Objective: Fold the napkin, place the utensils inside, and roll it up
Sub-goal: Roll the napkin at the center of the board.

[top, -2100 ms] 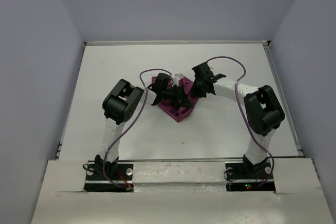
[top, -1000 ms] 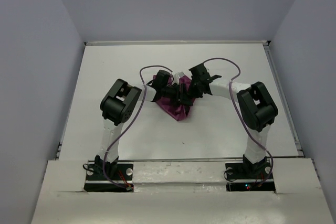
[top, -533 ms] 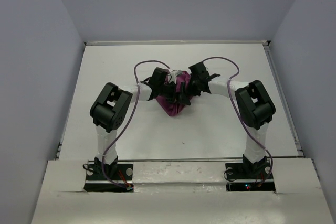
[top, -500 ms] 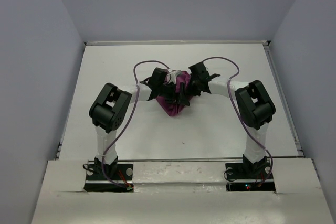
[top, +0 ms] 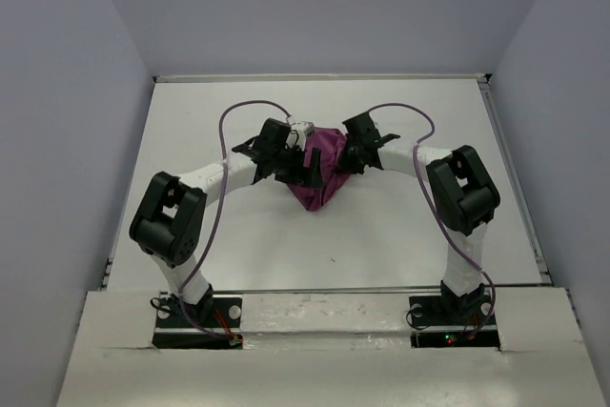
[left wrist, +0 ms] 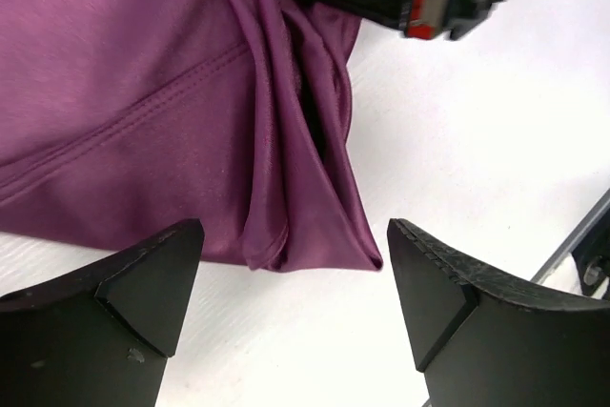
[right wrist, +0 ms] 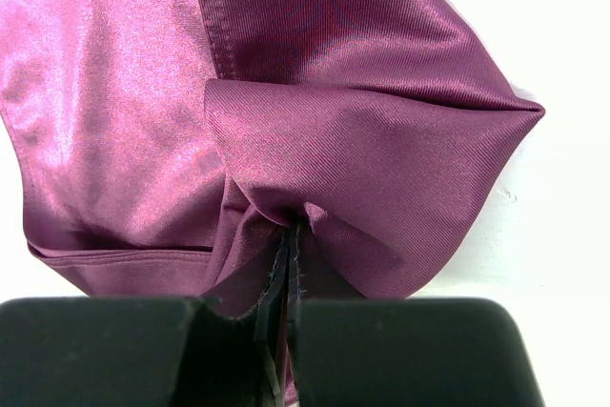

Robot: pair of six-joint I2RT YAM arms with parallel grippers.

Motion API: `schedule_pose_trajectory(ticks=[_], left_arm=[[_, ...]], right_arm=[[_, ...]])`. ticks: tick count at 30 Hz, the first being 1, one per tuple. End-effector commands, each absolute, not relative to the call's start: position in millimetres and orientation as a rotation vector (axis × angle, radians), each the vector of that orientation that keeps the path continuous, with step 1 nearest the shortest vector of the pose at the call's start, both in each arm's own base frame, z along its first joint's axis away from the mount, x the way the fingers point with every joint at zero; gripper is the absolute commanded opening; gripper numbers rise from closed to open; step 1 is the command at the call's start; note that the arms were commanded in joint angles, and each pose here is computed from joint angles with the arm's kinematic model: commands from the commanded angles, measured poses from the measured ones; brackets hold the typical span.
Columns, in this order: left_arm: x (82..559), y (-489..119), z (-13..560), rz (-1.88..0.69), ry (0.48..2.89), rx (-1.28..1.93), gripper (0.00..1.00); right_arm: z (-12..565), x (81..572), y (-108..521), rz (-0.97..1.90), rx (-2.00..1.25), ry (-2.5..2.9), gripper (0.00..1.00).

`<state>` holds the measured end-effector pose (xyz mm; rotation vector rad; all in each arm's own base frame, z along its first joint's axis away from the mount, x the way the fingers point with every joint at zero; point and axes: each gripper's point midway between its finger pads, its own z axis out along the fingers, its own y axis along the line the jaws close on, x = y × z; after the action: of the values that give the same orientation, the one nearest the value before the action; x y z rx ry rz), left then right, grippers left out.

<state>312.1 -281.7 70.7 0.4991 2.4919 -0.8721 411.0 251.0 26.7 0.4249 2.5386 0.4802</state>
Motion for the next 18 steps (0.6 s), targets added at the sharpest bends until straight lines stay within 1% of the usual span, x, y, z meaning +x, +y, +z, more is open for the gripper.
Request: schedule_pose_trajectory(ticks=[1,4,5,9,11,16,18], left_arm=[[314,-269,109,-0.732,2.359,0.585,0.91],[313,-266,118,-0.584,2.326,0.614,0.91],[303,-276,121,-0.573,2.311,0.655,0.89],[293,-287,112,-0.434,2.309,0.66,0.86],[290,-290,102,-0.406,2.323,0.662,0.85],[290,-301,92,-0.373,2.322,0.626,0.85],[292,-303,85,-0.364,2.326,0.626,0.81]], right_arm=[[-27,383,223,0.273,0.433,2.692,0.01],[-27,383,224,0.275,0.434,2.692,0.01],[-26,384,225,0.278,0.434,2.692,0.01],[-27,385,226,0.28,0.431,2.695,0.01],[-27,385,225,0.277,0.432,2.695,0.01],[-27,384,224,0.271,0.428,2.697,0.01],[-26,384,224,0.268,0.427,2.696,0.01]])
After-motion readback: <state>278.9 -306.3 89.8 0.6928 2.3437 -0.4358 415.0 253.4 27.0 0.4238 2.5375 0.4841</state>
